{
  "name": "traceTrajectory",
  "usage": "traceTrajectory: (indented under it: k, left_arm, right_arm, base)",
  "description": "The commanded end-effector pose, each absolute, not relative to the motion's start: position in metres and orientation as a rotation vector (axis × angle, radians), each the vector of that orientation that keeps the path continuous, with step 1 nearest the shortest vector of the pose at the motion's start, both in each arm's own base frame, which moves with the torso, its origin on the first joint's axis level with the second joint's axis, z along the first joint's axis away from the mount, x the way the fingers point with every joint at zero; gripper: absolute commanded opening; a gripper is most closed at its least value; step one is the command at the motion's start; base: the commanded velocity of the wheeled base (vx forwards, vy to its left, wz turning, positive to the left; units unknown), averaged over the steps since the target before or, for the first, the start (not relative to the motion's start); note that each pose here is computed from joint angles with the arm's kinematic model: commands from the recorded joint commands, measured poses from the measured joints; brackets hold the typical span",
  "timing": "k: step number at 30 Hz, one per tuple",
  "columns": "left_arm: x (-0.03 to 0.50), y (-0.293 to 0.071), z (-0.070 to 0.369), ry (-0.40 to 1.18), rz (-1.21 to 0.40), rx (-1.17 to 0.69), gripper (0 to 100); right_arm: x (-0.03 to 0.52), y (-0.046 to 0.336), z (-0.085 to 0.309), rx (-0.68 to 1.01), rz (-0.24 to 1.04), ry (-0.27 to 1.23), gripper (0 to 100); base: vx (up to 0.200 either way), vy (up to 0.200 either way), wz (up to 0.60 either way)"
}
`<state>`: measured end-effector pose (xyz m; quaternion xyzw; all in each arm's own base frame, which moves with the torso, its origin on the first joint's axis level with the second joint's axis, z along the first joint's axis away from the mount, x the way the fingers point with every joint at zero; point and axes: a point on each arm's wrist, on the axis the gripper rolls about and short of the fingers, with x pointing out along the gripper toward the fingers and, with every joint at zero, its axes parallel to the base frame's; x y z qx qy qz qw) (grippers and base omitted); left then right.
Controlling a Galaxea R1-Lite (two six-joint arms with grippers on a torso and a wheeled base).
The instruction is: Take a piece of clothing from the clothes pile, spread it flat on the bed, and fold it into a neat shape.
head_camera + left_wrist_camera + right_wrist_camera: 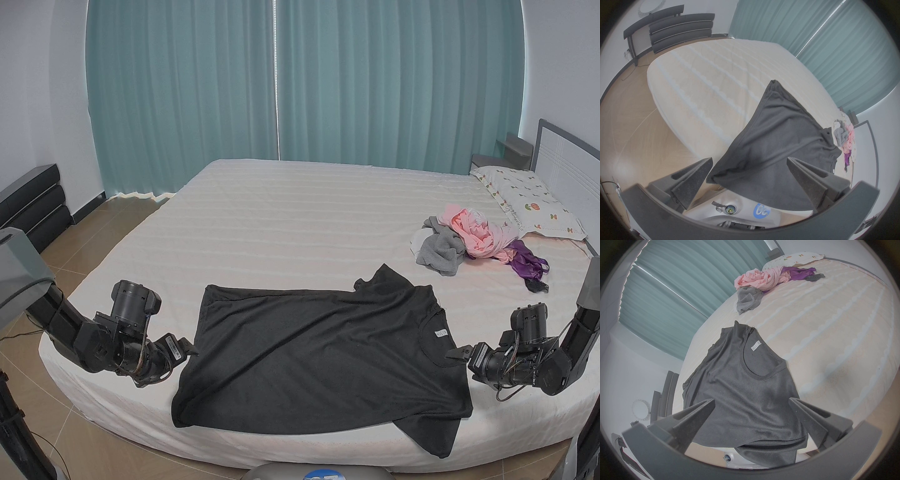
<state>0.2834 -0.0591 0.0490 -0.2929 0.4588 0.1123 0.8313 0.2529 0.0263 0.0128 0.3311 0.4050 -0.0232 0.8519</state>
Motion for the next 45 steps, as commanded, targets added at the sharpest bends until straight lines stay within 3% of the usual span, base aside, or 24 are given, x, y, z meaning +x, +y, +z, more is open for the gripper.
traceTrajectory:
  k: [1,11,20,27,45]
  left_arm:
    - [0.303,-0.052,0.058,0.912,0.239,-0.655,100]
    - [0.391,-0.042,0.044,0.802,0.253,-0.705,100]
    - [0.483,-0.063,0.024,0.684,0.156,-0.732,100]
    - [0.508,-0.066,0.004,0.621,0.190,-0.857,100]
    - [0.533,-0.064,-0.029,0.554,0.243,-0.799,100]
  right_arm:
    - [0.253,0.026,0.012,0.701,-0.046,0.856,100]
    - [0.254,0.028,0.012,0.777,-0.019,0.878,100]
    - [0.252,0.028,0.009,0.785,-0.011,0.901,100]
    - [0.252,0.031,0.001,0.780,-0.013,0.933,100]
    - [0.251,0.031,0.000,0.778,-0.017,0.942,100]
  base:
    - [0.000,0.000,0.00]
    - [0.000,0.000,0.00]
    - [0.000,0.000,0.00]
    - [0.000,0.000,0.00]
    - [0.000,0.000,0.00]
